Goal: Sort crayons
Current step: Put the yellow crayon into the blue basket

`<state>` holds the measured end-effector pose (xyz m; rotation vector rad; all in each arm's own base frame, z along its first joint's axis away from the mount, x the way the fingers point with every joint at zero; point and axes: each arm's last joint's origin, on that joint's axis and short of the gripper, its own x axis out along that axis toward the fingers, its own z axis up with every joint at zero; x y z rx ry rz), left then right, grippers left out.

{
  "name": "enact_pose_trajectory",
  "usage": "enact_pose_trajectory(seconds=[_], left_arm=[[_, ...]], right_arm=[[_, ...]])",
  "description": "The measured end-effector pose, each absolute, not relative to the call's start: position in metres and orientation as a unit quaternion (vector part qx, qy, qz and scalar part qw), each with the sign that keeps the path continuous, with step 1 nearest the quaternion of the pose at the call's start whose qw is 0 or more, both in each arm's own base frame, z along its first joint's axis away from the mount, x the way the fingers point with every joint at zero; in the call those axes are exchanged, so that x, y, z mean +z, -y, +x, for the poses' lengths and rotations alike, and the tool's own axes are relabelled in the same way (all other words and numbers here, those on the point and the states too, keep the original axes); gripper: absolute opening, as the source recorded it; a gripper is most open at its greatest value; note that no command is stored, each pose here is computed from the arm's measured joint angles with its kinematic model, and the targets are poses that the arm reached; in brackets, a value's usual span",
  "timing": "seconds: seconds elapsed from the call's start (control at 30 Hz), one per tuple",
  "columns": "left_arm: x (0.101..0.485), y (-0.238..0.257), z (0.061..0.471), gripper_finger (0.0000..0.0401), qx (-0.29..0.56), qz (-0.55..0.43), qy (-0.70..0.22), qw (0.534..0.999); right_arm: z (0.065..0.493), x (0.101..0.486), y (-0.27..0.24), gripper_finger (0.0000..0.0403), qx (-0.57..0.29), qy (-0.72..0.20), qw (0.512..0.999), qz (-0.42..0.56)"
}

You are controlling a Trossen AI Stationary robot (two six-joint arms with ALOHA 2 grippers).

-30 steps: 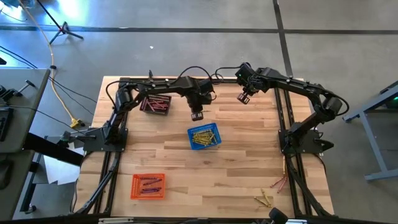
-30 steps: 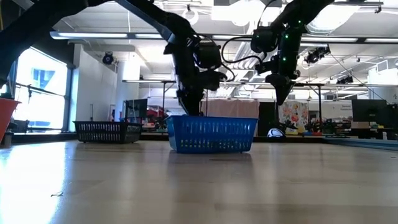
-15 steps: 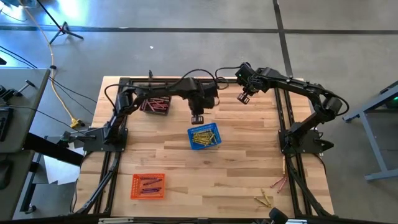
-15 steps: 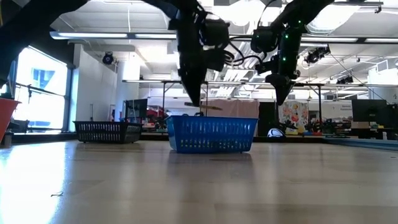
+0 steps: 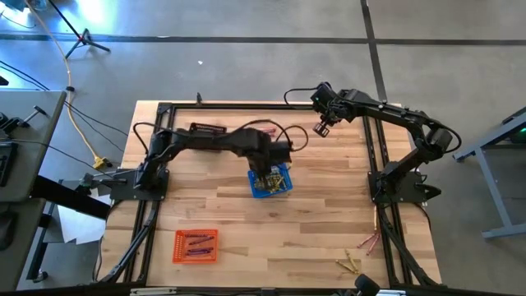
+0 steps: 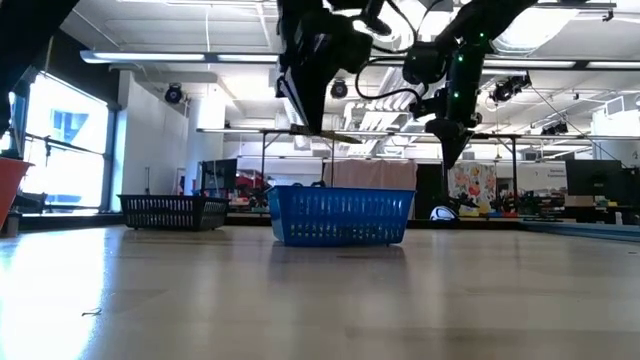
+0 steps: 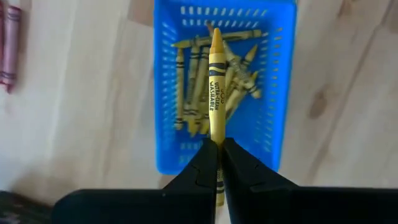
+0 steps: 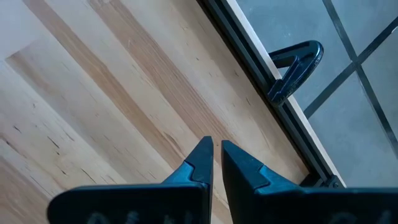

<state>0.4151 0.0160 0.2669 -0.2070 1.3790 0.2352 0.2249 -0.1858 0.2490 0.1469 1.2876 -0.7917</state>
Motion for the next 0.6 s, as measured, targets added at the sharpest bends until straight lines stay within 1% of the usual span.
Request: enact_pose_trajectory(seconds=[0.1,0.23,0.37,0.6], left_arm=[[0.266,-0.005,0.415,0.0000,0.118,-0.110,-0.632,0.758],[0.264,0.003,0.422,0.0000,0.129,-0.133,-0.611,0.770],[0.266,0.003,0.425,0.0003,0.141,-0.154,-0.593,0.778],[0.267,0.001,0.429,0.0017,0.190,-0.157,-0.563,0.789]], right_arm=[[0.225,0.249,0.186,0.0016,-0.360,-0.581,0.727,0.066],[0.226,0.249,0.186,0.0016,-0.360,-0.580,0.728,0.066],[0.226,0.249,0.187,0.0016,-0.361,-0.578,0.729,0.065],[0.226,0.250,0.187,0.0016,-0.362,-0.576,0.730,0.065]])
